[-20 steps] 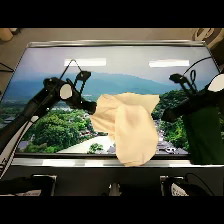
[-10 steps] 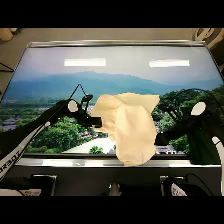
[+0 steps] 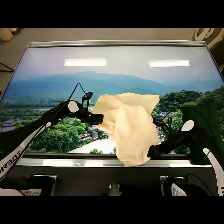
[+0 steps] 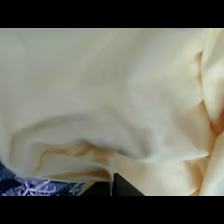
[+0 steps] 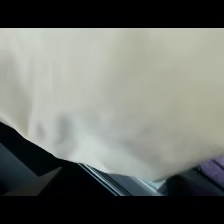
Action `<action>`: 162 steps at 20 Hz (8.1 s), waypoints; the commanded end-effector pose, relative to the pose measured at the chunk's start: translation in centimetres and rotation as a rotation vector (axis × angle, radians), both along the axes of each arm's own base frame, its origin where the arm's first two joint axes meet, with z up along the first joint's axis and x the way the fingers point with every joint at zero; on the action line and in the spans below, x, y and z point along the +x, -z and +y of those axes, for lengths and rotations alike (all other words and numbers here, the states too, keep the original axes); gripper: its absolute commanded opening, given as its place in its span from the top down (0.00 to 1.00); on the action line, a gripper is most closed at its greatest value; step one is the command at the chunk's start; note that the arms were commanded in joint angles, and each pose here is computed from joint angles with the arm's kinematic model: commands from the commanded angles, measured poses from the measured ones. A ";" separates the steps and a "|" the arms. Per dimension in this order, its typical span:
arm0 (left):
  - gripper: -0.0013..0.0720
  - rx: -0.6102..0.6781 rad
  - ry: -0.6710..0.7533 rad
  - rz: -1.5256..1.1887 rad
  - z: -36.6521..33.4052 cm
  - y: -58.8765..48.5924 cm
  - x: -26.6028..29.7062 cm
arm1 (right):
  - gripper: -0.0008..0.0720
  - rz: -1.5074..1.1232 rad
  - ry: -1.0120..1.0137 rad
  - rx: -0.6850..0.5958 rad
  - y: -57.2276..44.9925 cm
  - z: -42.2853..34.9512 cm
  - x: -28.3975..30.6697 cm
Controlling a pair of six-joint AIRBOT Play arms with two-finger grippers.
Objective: Fold the shirts.
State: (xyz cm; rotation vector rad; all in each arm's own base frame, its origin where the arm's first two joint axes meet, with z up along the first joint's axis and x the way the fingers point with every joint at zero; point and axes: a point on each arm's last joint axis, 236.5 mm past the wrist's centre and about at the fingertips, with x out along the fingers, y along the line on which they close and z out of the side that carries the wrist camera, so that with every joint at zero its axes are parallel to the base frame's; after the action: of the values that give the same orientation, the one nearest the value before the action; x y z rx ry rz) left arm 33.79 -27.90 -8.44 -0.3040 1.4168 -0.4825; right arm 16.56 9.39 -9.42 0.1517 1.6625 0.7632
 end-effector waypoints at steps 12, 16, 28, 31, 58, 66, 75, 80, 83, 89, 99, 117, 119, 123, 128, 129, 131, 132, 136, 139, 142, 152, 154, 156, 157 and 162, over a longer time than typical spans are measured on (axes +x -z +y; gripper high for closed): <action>0.95 -0.201 -0.095 -1.126 8.8 -43.8 4.2 | 0.97 -1.300 0.015 -0.155 -34.4 -2.4 19.0; 0.95 -0.372 -0.367 -1.791 18.2 -67.5 -9.6 | 0.97 -1.959 0.218 -0.276 -58.2 -4.5 9.5; 0.95 0.071 -0.218 -1.529 18.6 -56.6 -2.8 | 0.96 -1.012 0.080 -0.446 -35.6 -8.5 10.3; 0.95 0.154 -0.124 -1.153 16.7 -40.8 4.2 | 0.96 -0.757 0.058 -0.410 -23.4 -8.7 13.9; 0.95 0.191 -0.234 -0.585 18.1 -14.5 6.8 | 0.03 -0.263 0.175 0.083 -2.8 16.7 8.5; 0.95 0.191 -0.234 -0.587 18.1 -14.5 6.8 | 0.01 -0.173 0.157 0.061 -1.9 16.5 6.9; 0.95 0.201 -0.234 -0.603 18.3 -14.7 7.0 | 0.04 -0.166 0.359 0.061 -0.4 17.0 9.9; 0.95 0.199 -0.239 -0.617 18.3 -14.9 7.3 | 0.06 -0.109 0.377 0.127 0.7 18.7 9.8; 0.95 0.199 -0.239 -0.618 18.3 -14.9 7.3 | 0.98 -0.108 0.375 0.148 0.3 19.2 10.0; 0.95 0.173 -0.316 -0.785 20.5 -23.1 8.1 | 0.97 -0.675 -0.181 0.172 -15.4 18.5 13.8; 0.95 -0.186 -0.632 -2.054 26.0 -72.9 -18.8 | 0.97 -2.171 0.382 -0.186 -67.6 -5.4 3.6; 0.95 0.271 -0.445 -0.965 27.4 -36.4 12.4 | 0.96 -0.944 0.096 -0.552 -26.4 -0.6 28.5; 0.95 0.246 -0.425 -0.779 26.5 -28.5 14.4 | 0.96 -0.852 0.180 -0.463 -21.5 2.2 31.0; 0.95 0.169 -0.392 -0.437 23.9 -16.1 14.9 | 0.96 -0.644 0.178 -0.326 -13.5 6.8 31.4; 0.00 0.259 -0.265 -0.180 25.1 -11.0 10.6 | 0.05 -0.618 0.102 -0.276 -13.8 6.3 30.9; 0.00 0.346 -0.244 -0.126 27.8 -11.0 9.1 | 0.05 -0.597 0.076 -0.341 -14.3 2.7 30.2; 0.00 0.448 -0.309 -0.002 32.9 -11.1 5.6 | 0.13 -0.469 0.017 -0.421 -14.5 -4.6 26.9; 0.00 0.433 -0.381 0.081 34.3 -10.7 3.7 | 0.29 -0.376 -0.003 -0.442 -14.1 -7.6 24.7; 0.30 0.328 -0.394 0.349 33.4 -6.3 -5.2 | 0.42 -0.058 -0.038 -0.322 -10.4 -11.3 16.7; 0.30 0.290 -0.308 0.484 31.1 -1.8 -11.8 | 0.40 -0.045 -0.045 -0.191 -7.5 -8.3 14.5; 0.30 0.234 -0.311 0.497 29.3 0.6 -13.1 | 0.29 -0.091 0.012 -0.119 -6.0 -6.4 15.1; 0.31 0.196 -0.415 0.297 28.8 2.3 -8.1 | 0.29 -0.085 -0.036 -0.215 -3.6 -8.6 14.1; 0.58 0.197 -0.413 0.294 28.7 2.3 -8.0 | 0.07 -0.051 -0.038 -0.138 -2.5 -6.8 12.6; 0.91 0.198 -0.405 0.290 28.5 2.2 -8.0 | 0.07 -0.035 -0.001 -0.073 -1.2 -5.1 11.7; 0.95 0.200 -0.386 0.279 28.3 2.1 -7.9 | 0.08 -0.039 0.028 -0.049 -0.7 -4.4 11.7; 0.95 0.210 -0.322 0.240 26.9 1.4 -7.6 | 0.17 -0.044 0.130 0.052 0.3 -1.6 11.8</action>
State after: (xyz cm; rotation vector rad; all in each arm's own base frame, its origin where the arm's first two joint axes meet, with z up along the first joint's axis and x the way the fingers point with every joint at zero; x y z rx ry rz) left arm 26.00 -0.23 -10.10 -0.4527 1.6080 -0.0052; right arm 28.04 6.02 -9.20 0.1780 1.6238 0.7048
